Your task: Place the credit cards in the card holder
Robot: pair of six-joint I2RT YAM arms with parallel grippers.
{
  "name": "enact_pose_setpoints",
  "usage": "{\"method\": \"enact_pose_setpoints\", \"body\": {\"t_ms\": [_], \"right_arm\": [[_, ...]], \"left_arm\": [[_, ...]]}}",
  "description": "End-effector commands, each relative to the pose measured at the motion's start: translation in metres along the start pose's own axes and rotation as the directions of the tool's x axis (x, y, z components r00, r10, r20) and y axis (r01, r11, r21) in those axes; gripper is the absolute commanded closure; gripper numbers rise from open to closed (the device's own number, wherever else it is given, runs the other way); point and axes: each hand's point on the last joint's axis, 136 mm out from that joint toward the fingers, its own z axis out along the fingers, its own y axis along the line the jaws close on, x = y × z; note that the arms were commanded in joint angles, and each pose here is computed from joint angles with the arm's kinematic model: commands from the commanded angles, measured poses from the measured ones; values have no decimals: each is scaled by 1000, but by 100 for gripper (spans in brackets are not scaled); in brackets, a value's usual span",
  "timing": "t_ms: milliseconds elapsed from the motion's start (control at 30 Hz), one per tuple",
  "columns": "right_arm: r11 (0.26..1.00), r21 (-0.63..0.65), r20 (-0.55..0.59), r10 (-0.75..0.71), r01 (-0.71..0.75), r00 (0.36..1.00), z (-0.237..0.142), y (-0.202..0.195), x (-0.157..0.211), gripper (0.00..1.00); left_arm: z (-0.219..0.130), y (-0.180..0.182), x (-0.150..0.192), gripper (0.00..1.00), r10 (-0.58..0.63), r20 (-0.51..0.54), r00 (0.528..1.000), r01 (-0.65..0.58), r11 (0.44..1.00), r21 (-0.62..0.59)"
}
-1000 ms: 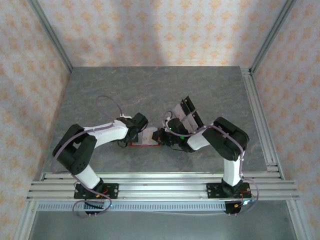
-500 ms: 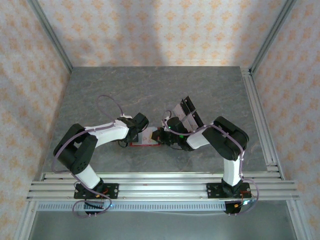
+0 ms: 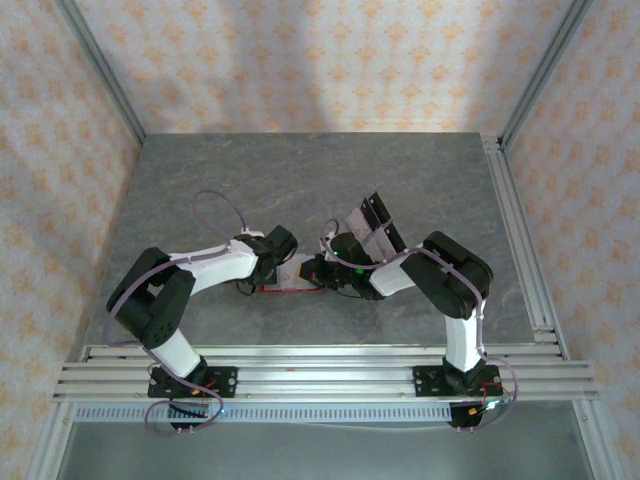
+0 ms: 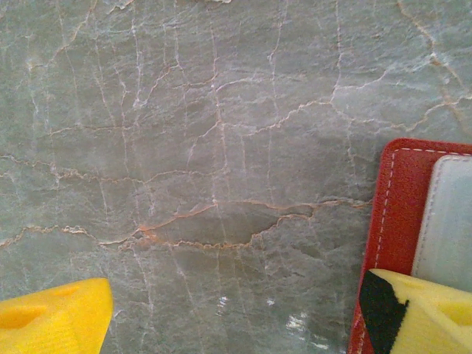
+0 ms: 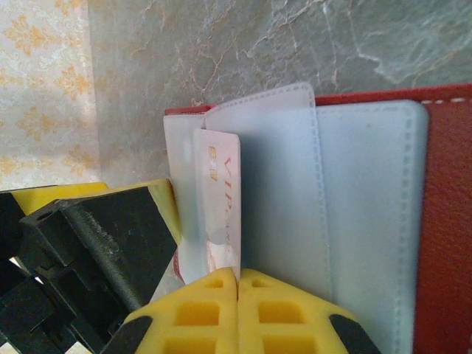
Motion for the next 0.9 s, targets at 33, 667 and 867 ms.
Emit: {"method": "enact_pose_setpoints", "body": {"t_ms": [33, 667, 867], "right_arm": [[995, 96, 23, 18, -21, 1000, 3, -26, -1, 100], [990, 136, 68, 37, -46, 997, -15, -45, -7, 100], [987, 154, 78, 35, -46, 996, -20, -49, -5, 100]], "left_arm": [[9, 10, 13, 11, 23, -44, 999, -26, 997, -67], [9, 11, 14, 11, 25, -45, 999, -28, 997, -69], [9, 11, 13, 11, 26, -45, 999, -29, 997, -68]]}}
